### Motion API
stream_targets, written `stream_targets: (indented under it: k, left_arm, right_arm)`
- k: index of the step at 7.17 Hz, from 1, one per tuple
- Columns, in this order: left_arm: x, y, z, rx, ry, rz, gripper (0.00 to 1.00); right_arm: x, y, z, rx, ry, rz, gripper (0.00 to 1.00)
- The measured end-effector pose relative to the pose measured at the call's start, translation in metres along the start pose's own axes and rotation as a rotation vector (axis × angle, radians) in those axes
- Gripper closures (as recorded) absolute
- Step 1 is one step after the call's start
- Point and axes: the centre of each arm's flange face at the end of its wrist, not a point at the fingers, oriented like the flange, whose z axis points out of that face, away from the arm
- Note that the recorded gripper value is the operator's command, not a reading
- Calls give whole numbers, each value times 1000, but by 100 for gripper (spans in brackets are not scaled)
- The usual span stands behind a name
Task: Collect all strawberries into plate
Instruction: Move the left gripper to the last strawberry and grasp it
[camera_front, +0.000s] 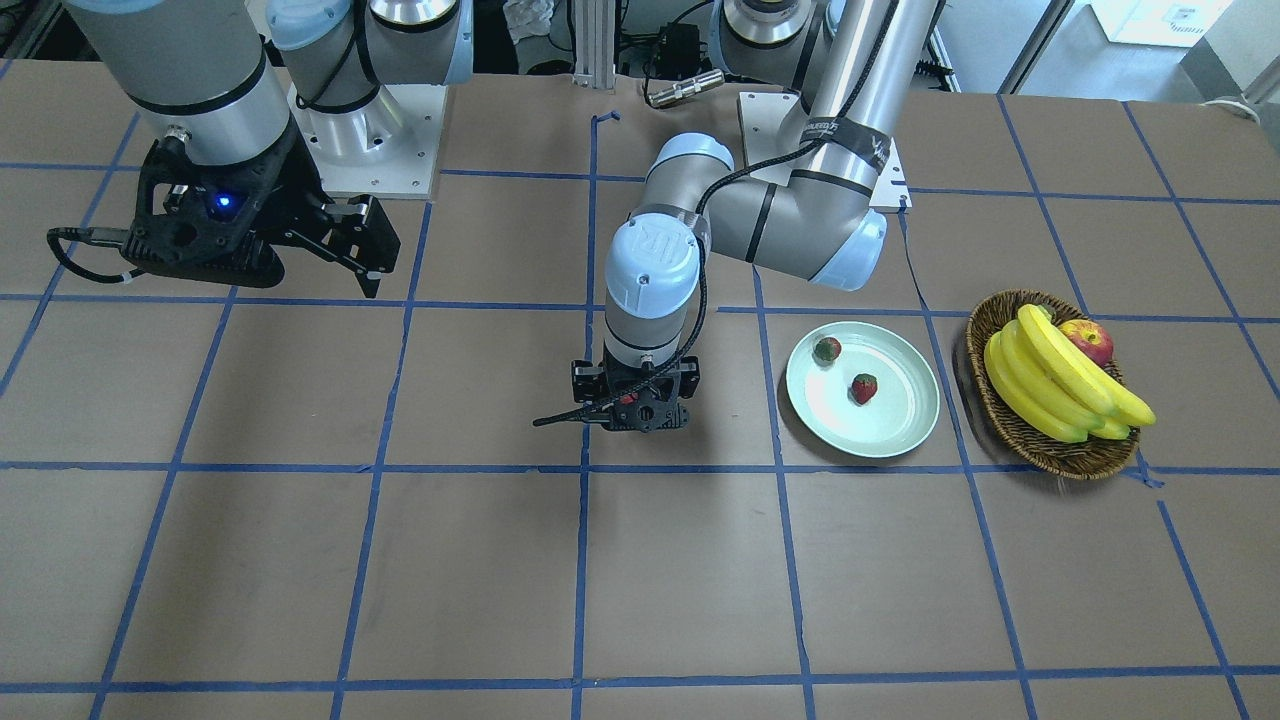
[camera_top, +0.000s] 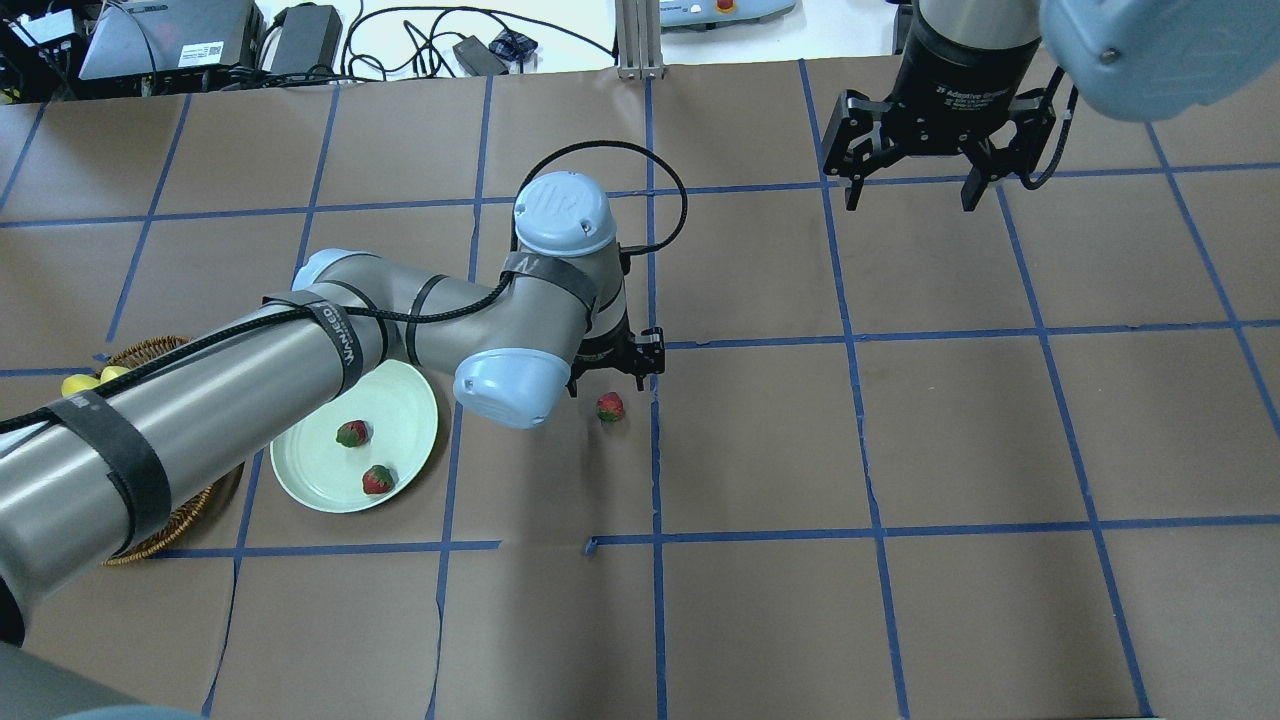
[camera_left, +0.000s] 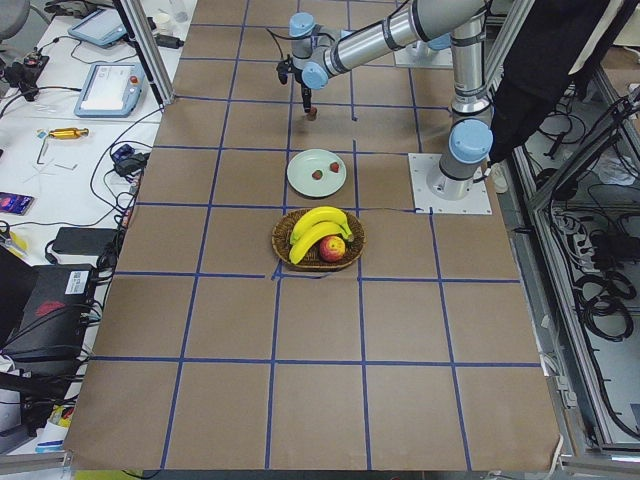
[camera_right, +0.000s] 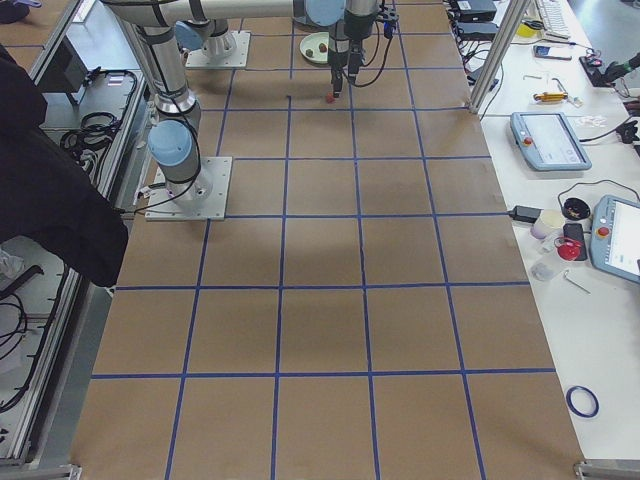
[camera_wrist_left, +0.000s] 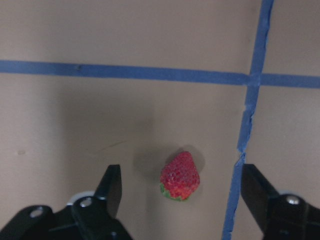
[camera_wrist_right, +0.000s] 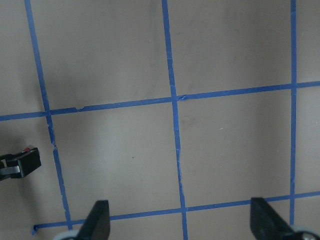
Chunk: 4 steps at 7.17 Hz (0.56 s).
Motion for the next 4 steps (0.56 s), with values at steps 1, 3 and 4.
stream_targets:
  k: [1, 3, 4]
  left_arm:
    - [1, 1, 7, -11, -6, 1, 46]
    - [1, 2, 12, -19, -12, 2, 68]
    - [0, 2, 13, -20, -12, 2, 80]
  right_arm:
    - [0, 0, 0, 0, 1, 0, 0]
    - [0, 0, 0, 0, 2, 0, 0]
    - [0, 0, 0, 0, 3, 0, 0]
